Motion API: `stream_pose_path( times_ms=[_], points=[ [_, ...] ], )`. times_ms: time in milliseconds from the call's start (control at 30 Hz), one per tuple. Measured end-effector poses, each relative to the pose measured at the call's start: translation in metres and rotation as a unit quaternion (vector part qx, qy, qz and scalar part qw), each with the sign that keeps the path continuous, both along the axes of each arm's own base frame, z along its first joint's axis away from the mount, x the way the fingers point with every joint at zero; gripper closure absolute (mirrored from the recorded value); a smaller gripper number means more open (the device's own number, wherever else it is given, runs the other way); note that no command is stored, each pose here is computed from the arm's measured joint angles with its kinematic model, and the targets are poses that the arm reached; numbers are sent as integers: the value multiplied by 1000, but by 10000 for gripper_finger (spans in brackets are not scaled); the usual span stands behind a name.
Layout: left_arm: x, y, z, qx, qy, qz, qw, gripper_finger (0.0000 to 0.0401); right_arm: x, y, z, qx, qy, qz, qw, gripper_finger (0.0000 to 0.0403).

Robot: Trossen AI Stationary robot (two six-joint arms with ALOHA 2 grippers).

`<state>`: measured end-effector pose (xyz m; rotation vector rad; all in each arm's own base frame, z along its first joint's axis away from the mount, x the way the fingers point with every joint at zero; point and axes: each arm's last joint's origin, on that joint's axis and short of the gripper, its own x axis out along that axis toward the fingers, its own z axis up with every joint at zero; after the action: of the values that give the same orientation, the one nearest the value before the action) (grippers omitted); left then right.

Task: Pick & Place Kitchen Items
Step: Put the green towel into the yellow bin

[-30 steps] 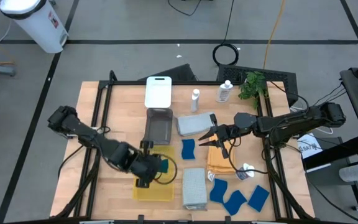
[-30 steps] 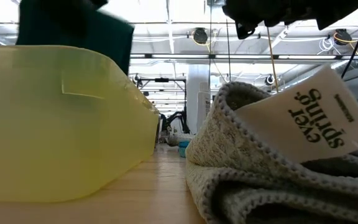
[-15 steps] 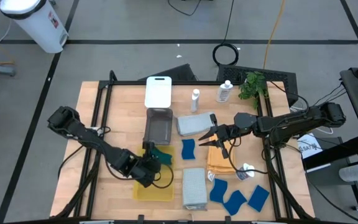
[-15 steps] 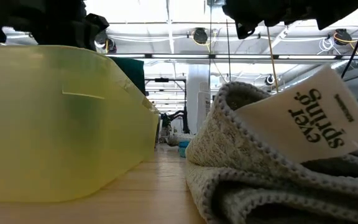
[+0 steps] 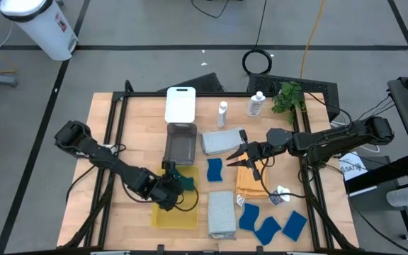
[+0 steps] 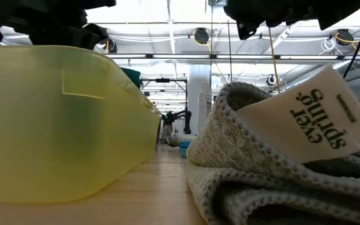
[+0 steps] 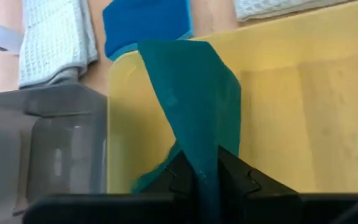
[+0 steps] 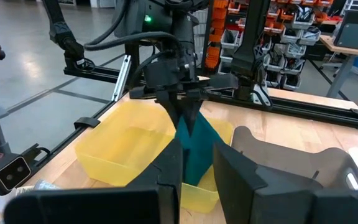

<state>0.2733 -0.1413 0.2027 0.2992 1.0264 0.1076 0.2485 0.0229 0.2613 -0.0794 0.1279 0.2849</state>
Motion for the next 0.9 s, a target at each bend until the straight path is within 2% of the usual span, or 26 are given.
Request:
stream_pose_path(
  times_ms=[167, 333, 667, 767, 900],
  points=[
    [2, 3, 0, -8, 1, 11, 1000, 351, 0, 0, 0, 0, 0, 0, 1000, 344],
    [2, 2, -1, -58, 24, -1, 998, 349, 0, 0, 0, 0, 1, 0, 1000, 343],
    [7, -2, 1, -135, 13, 9, 991, 344, 0, 0, 0, 0, 2, 0, 1000, 344],
    [8, -1, 1, -147, 11, 26, 989, 323, 0, 0, -1, -1, 7, 0, 1000, 343],
    [9, 1, 1, -157, 8, 48, 986, 267, 0, 0, -2, -1, 9, 0, 1000, 344]
  ],
)
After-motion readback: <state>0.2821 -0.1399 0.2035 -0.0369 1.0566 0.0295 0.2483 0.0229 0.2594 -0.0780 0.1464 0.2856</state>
